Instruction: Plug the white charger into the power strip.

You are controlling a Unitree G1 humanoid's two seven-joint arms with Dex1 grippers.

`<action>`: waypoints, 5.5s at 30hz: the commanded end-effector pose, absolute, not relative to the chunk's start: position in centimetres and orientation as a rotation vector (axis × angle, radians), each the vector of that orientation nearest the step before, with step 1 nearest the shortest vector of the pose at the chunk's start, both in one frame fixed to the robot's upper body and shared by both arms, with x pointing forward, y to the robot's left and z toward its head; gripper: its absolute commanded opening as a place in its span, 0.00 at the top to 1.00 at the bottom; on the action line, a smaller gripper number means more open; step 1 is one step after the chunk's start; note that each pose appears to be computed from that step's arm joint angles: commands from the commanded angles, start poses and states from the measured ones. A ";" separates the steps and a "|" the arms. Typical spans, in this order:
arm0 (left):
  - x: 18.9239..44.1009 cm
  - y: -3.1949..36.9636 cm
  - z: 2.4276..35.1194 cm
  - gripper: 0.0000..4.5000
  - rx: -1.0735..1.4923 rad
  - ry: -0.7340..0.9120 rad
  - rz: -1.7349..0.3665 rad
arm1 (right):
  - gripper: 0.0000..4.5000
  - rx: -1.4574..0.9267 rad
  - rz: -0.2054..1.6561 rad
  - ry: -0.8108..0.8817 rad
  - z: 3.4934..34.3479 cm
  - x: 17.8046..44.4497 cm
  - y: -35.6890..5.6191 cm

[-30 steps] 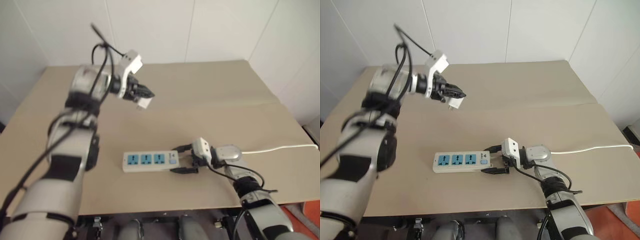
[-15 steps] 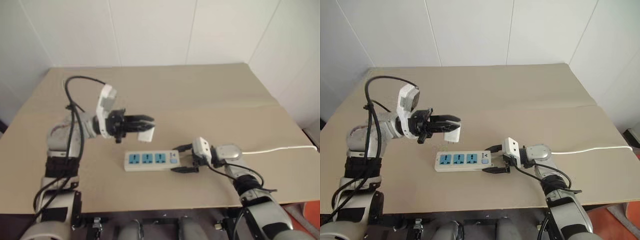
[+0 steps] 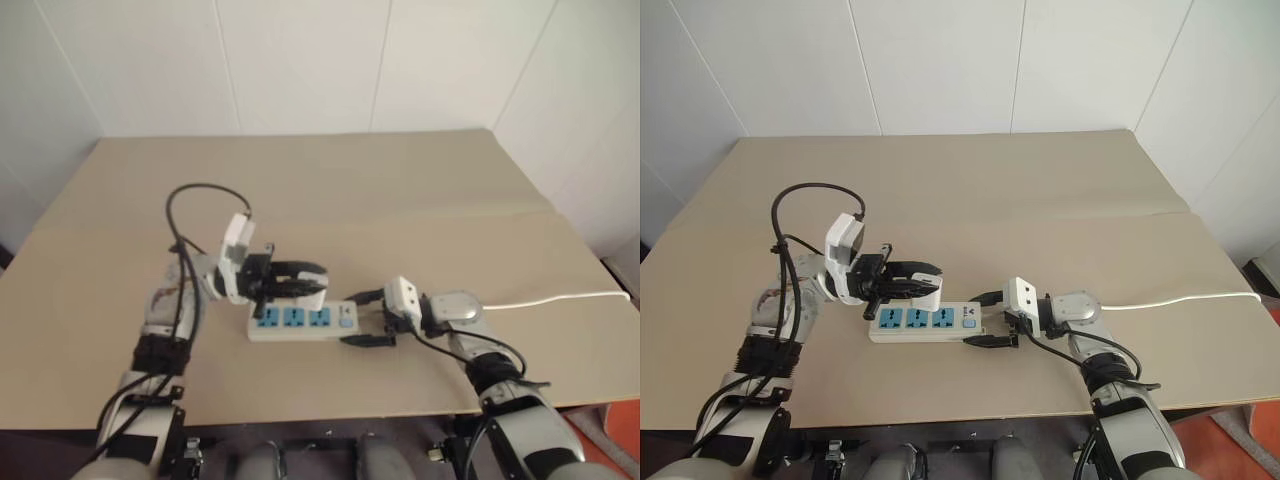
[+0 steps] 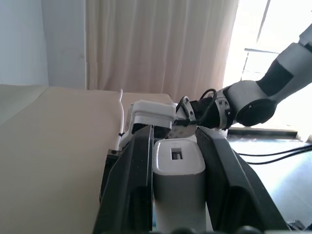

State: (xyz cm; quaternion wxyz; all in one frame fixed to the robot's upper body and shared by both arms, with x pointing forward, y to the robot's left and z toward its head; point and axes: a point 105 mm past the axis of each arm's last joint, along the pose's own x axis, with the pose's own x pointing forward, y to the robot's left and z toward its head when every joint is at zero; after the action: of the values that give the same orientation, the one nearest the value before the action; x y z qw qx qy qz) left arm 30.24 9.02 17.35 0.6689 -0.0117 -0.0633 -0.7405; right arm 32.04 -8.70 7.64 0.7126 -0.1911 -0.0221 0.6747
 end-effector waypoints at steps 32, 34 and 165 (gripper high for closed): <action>32.3 7.1 12.7 0.77 -0.055 -0.126 -1.648 | 0.24 -0.451 1.534 0.026 5.4 30.5 -7.9; 32.1 7.1 12.3 0.77 -0.029 -0.115 -1.658 | 0.24 -0.450 1.533 0.027 5.4 30.5 -7.9; 30.1 19.7 15.0 0.00 0.295 0.091 -1.454 | 0.01 -0.423 1.513 0.007 7.8 31.7 -9.0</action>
State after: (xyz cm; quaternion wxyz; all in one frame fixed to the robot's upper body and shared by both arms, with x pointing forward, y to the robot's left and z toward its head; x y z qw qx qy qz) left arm 30.26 18.86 13.77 0.7272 0.1331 0.0600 -0.6708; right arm 31.68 -7.97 7.81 0.6993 -0.1925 -0.0065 0.6884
